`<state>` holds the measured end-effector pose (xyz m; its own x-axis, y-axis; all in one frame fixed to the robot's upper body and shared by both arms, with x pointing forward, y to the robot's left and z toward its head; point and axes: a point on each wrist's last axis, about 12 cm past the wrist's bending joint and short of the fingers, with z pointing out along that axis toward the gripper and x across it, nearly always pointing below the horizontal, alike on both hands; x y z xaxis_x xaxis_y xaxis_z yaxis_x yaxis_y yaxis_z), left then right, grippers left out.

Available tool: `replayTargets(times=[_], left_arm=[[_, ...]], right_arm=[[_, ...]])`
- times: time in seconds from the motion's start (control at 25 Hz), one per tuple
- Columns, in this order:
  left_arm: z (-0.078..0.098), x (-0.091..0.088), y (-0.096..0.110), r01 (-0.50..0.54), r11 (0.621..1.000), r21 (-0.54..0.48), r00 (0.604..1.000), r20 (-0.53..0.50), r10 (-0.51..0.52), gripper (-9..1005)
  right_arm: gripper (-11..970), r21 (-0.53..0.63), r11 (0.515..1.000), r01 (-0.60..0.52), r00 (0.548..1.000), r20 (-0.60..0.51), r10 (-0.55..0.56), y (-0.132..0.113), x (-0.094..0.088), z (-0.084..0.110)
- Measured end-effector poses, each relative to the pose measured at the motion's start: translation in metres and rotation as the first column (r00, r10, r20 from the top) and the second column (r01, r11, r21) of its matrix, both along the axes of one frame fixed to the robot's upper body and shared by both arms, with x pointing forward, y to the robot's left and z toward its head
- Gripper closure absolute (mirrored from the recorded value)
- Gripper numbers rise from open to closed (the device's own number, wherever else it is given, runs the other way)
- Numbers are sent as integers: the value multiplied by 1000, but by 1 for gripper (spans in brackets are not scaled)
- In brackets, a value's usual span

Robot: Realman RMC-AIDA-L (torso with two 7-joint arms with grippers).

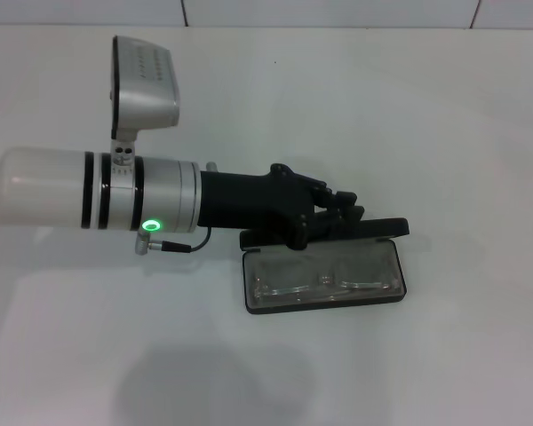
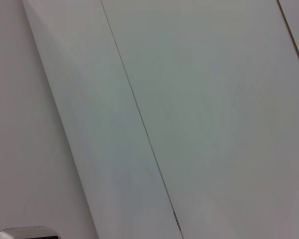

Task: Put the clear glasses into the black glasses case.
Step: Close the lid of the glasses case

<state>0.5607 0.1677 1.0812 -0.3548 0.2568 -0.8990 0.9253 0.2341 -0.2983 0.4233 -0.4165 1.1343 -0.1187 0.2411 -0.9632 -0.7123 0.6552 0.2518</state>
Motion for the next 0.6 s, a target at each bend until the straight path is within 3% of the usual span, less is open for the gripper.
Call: replayTargets(times=[0.6], left_arm=[[-3, 6, -7, -23, 999, 22, 1000, 4, 23, 815]], right_arm=[[796, 1, 1000, 1, 1000, -15, -1, 4, 6, -9]])
